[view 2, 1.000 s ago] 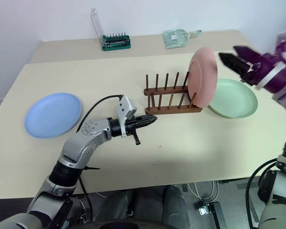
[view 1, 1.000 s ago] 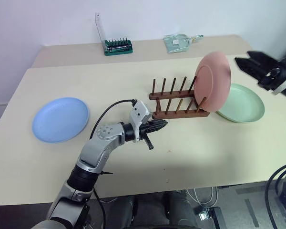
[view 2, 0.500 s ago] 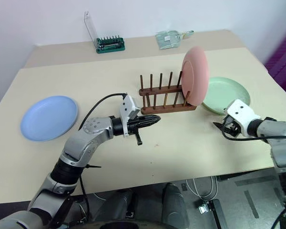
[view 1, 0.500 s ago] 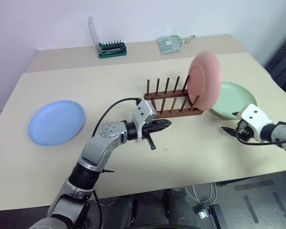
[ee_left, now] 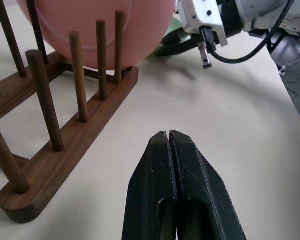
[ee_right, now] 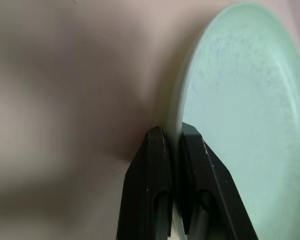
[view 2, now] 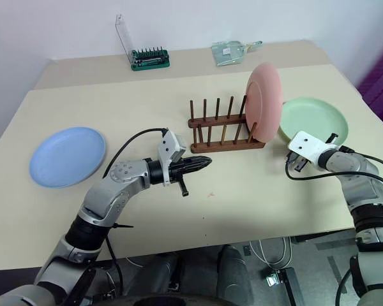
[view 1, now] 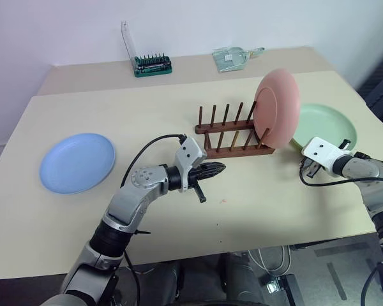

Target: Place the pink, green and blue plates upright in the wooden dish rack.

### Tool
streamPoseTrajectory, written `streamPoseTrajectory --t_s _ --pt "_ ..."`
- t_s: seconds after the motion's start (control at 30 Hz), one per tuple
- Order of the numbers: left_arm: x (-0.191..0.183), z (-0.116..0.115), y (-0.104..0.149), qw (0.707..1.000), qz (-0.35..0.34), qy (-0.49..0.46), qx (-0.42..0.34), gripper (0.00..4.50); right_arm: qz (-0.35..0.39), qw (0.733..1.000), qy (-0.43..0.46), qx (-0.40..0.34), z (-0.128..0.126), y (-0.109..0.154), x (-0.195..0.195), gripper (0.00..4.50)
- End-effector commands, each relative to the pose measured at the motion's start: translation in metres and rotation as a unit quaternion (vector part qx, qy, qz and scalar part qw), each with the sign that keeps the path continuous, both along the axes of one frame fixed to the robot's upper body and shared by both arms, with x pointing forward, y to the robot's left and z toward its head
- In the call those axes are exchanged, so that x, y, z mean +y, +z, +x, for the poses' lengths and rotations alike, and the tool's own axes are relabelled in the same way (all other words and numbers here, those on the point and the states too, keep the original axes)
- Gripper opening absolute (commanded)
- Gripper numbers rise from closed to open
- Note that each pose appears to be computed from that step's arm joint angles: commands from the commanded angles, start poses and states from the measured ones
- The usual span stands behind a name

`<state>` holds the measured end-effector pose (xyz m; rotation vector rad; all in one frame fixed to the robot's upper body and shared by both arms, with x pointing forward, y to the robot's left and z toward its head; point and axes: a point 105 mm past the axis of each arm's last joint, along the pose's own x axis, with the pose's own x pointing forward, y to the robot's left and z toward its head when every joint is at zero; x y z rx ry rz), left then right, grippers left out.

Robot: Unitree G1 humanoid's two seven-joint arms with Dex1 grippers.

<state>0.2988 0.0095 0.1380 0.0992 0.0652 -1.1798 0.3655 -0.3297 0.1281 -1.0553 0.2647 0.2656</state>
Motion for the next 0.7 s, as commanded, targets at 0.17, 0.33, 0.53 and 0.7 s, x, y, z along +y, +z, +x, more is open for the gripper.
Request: streamPoseTrajectory --t_s 0.17,0.33,0.53,0.7 --pt "0.002 -0.004 0.009 1.000 -0.009 -0.002 -0.020 0.01 0.134 0.947 0.046 -0.289 -0.023 0.197 0.030 0.05" --pt "0.003 -0.004 0.011 1.000 -0.015 -0.009 -0.014 0.01 0.313 0.891 0.227 -0.240 -0.061 0.236 0.102 0.05" --pt "0.009 -0.008 0.008 1.000 -0.002 -0.018 -0.020 0.01 0.531 0.734 0.419 -0.047 -0.108 0.239 0.182 0.05" --pt "0.008 -0.010 0.007 1.000 0.001 -0.014 -0.021 0.01 0.606 0.702 0.371 0.047 -0.087 0.212 0.199 0.05"
